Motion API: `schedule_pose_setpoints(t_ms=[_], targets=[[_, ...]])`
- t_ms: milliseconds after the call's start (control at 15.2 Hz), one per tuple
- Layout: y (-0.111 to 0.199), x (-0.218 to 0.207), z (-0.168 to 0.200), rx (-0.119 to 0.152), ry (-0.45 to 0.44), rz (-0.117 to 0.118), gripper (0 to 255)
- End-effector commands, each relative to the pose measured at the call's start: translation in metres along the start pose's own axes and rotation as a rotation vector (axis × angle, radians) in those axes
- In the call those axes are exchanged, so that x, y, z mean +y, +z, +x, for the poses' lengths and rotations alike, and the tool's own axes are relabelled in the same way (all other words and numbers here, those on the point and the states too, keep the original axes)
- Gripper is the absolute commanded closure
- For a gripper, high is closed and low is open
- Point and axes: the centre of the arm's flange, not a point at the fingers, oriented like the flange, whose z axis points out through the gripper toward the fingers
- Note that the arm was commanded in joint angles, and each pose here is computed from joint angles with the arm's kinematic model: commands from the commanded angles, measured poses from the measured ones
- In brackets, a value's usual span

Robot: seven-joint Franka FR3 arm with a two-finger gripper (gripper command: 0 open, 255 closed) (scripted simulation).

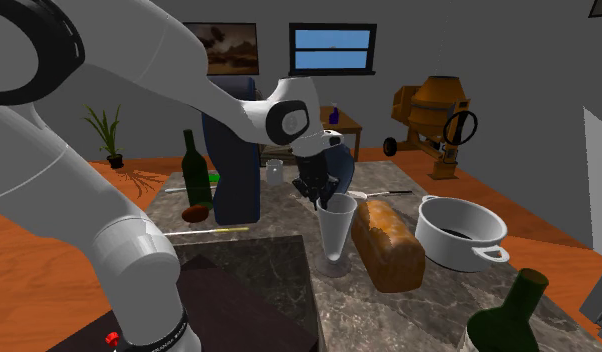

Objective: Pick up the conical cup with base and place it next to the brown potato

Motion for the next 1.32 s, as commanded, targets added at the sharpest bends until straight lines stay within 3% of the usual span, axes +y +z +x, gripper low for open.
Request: schedule_pose_setpoints(t_ms=[0,1254], targets=[[0.000,0.000,0.000,-0.001,0.000,0.000,255],[-0.098,0.018,0.009,-0.001,0.000,0.000,255]])
